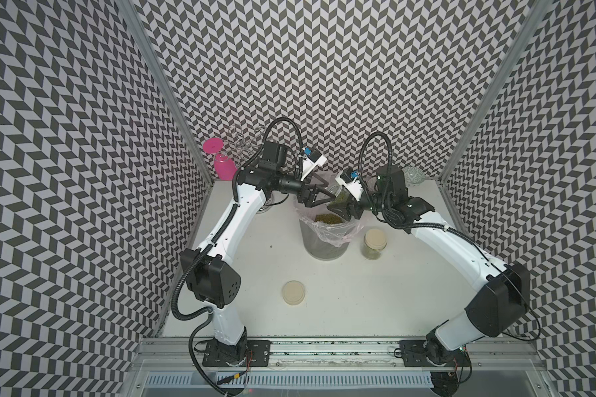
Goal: Empty moldy mung beans from jars
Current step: Pour the moldy mung beans from the jar into the trash bin.
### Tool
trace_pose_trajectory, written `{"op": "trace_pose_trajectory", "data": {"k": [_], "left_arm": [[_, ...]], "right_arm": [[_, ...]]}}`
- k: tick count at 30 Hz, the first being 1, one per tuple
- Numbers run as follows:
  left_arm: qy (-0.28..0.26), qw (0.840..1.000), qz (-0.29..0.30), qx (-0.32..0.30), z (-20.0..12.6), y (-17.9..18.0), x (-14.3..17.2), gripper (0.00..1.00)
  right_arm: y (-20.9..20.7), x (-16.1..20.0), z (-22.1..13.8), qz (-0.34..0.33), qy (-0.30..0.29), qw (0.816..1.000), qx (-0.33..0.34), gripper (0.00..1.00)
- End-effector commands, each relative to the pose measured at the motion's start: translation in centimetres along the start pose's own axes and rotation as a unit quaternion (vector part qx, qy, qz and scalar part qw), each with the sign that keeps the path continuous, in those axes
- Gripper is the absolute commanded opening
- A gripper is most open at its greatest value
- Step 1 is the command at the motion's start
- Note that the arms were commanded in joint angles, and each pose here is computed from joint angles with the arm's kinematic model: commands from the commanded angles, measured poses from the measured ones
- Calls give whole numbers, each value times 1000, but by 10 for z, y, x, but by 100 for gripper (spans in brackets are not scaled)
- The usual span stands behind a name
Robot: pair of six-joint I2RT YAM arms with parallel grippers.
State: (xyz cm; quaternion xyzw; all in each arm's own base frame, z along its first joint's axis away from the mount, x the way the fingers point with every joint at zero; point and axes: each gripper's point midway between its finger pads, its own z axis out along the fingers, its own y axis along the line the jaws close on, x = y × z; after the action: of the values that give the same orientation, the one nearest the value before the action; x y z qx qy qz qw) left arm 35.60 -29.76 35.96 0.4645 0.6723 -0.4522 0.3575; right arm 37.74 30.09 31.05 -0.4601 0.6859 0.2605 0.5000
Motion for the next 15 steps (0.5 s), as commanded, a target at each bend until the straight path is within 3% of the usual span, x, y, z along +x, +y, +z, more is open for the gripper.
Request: {"op": "trace_pose_trajectory", "data": {"k": [1,15], "left_arm": [[20,1000,-4,-16,12,9,11,84],[43,997,-34,-45,22,26,26,75]], "right_arm": [[-6,-37,-5,-51,-51,997,19,41],[-14,-54,-20,-92,-74,989,87,41]]}}
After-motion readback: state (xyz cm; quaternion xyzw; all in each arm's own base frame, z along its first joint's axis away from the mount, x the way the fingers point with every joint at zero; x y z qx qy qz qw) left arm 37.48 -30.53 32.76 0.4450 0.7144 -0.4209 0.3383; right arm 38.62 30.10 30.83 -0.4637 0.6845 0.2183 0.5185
